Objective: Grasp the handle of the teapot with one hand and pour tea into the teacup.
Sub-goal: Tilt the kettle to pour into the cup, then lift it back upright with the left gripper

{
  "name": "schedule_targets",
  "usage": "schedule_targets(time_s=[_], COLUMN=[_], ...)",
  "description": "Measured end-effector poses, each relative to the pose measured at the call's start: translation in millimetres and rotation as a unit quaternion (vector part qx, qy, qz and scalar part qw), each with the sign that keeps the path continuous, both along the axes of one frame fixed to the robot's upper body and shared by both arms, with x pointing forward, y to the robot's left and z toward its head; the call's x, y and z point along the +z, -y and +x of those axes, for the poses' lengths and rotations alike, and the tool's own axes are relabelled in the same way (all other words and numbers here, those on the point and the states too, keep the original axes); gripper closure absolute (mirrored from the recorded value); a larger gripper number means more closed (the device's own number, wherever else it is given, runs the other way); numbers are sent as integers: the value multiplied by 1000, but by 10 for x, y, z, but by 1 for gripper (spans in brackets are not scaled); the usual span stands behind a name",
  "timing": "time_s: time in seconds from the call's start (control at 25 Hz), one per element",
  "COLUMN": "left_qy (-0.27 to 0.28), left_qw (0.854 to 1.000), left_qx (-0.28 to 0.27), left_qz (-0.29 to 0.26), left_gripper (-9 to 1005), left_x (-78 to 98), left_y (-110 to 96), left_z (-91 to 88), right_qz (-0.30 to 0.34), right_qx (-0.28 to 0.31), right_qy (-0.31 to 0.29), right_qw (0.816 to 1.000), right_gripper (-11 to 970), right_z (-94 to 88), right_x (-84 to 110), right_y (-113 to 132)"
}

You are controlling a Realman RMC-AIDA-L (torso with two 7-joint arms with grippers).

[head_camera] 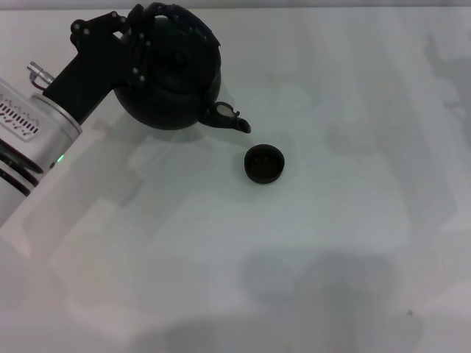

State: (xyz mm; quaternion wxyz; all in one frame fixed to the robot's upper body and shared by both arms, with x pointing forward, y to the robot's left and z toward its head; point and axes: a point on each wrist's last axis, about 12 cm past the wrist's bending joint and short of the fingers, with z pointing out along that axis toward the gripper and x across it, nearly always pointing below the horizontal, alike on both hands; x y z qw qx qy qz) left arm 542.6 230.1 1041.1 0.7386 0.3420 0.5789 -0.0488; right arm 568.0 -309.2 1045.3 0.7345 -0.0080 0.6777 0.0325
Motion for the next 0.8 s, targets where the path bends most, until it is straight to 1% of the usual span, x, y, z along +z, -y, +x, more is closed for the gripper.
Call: schedule_targets(time_s=[0.24,0.52,0.64,0.8], left_qy=[-2,-3,3,21], left_qw=[1000,999,998,996], left_qx=[-7,-25,-36,-48], left_qz=[14,32,42,70], left_gripper=[883,885,886,887], left_x=[8,34,50,52], left_y=[16,121,162,213], left_z=[48,130,150,150], right_qz=[2,0,-1,-2], right_qx=[-2,-2,-3,-5], right_qy=[0,1,1,2], right_qw=[1000,1000,1000,1000], right_gripper=[118,118,118,118], right_z=[-5,0,4,10], right_x=[-3,3,6,13], right_y=[3,9,14,29])
